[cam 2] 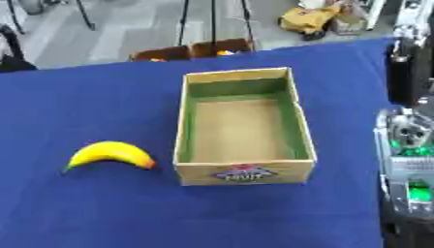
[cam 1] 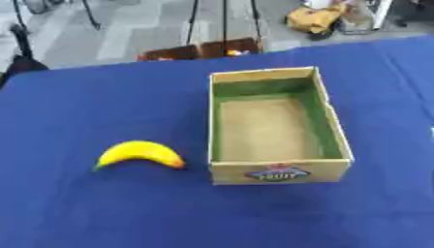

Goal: Pick up objects on the table and place them in the box.

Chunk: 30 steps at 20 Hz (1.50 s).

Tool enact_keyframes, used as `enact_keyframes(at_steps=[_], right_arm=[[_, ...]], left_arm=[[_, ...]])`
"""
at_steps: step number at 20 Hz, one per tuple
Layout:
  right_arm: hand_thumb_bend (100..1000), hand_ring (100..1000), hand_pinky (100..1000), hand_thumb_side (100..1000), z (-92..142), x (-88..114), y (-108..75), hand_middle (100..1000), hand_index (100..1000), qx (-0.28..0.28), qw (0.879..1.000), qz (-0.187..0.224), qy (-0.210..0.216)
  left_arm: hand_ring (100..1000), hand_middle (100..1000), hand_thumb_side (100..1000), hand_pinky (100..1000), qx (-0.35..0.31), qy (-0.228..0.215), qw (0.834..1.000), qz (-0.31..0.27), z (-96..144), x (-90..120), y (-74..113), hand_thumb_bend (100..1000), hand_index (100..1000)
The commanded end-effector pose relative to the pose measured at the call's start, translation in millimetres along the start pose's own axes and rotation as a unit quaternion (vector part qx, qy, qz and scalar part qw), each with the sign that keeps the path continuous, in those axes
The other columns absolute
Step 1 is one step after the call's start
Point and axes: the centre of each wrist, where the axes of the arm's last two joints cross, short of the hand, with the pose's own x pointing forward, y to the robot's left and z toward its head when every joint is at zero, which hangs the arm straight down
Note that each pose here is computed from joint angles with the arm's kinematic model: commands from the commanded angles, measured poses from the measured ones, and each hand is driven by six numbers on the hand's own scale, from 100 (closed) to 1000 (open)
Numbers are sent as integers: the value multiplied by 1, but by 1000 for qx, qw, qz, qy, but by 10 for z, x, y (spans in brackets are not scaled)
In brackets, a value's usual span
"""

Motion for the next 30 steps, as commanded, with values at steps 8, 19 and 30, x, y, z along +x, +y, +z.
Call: enact_keyframes(at_steps=[8, 19, 30], right_arm=[[100, 848, 734, 979, -56, 38, -18, 666, 872, -5, 1000, -2, -12], [100, 848, 736, 977, -47, 39, -17, 662, 873, 0, 1000, -4, -10], [100, 849, 741, 974, -25, 27, -32, 657, 874, 8, 1000, -1, -7]], left_arm=[[695, 793, 916, 644, -10, -9, 1000, -27, -56, 31, 127, 100, 896], [723, 869, 822, 651, -75, 8, 982, -175, -288, 47, 460, 100, 940], [742, 850, 814, 667, -250, 45, 930, -267, -505, 112, 545, 100, 944]])
